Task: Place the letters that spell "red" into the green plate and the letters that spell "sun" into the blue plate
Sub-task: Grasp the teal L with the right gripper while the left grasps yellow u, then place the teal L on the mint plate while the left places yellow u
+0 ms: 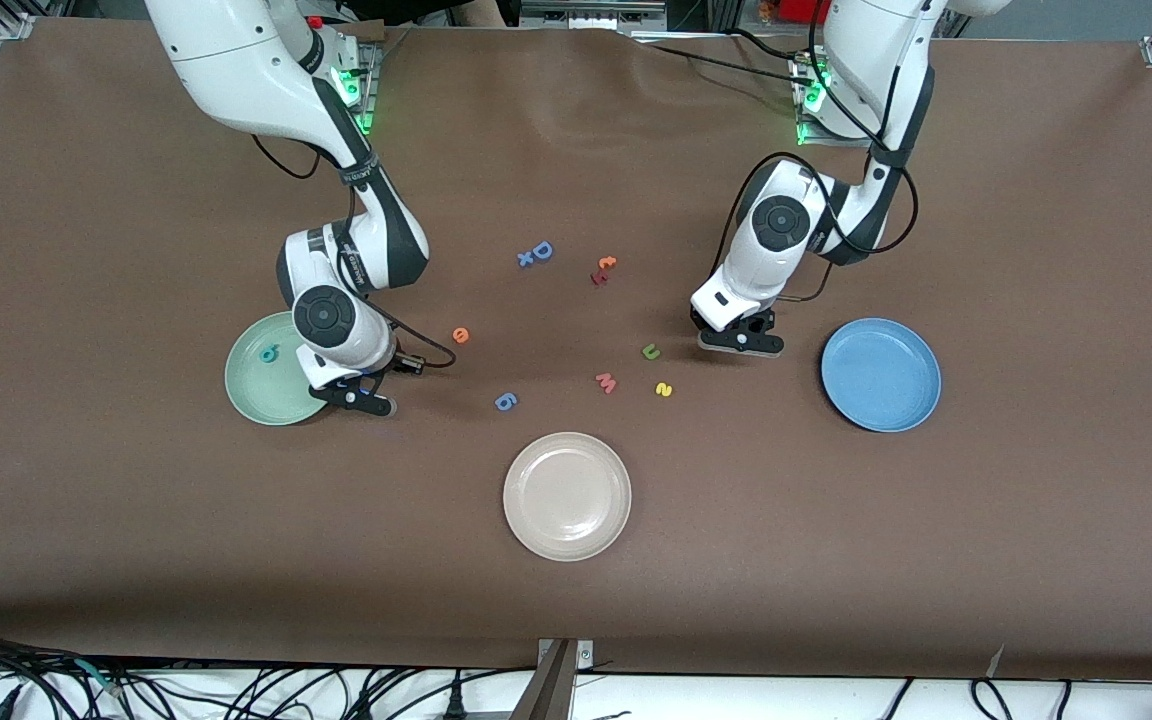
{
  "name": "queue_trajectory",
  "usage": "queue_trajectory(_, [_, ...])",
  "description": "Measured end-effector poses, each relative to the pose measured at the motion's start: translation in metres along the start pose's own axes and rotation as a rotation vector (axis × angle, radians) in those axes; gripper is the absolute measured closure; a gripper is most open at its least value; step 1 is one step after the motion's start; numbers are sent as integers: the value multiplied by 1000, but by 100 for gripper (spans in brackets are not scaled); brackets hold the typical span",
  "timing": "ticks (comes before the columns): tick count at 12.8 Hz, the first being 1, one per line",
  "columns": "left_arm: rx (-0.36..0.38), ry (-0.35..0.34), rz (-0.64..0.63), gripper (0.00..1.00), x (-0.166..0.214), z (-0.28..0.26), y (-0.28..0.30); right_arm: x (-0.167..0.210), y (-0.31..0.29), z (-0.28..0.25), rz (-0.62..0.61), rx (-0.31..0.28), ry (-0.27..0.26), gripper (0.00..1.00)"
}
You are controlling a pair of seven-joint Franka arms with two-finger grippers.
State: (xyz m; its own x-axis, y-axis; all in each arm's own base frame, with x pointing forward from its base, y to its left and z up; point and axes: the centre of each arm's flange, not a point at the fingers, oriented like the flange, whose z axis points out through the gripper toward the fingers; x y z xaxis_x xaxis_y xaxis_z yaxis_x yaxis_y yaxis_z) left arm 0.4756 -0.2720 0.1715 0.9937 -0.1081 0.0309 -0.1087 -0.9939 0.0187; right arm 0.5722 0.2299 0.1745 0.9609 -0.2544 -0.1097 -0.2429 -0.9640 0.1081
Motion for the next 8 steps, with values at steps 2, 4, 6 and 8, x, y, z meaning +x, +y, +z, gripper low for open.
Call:
queue_trajectory(2, [0,0,0,72,0,0,0,1,2,0,3,-2,-1,78])
queue_trajectory(4, [0,0,0,74,0,0,0,1,2,-1,4,-3,-2,82])
queue_trajectory(6, [0,0,0,74,0,0,0,1,2,-2,5,-1,0,87])
queue_trajectory(8, [-3,6,-1,74,2,-3,0,1,2,-3,5,-2,-1,89])
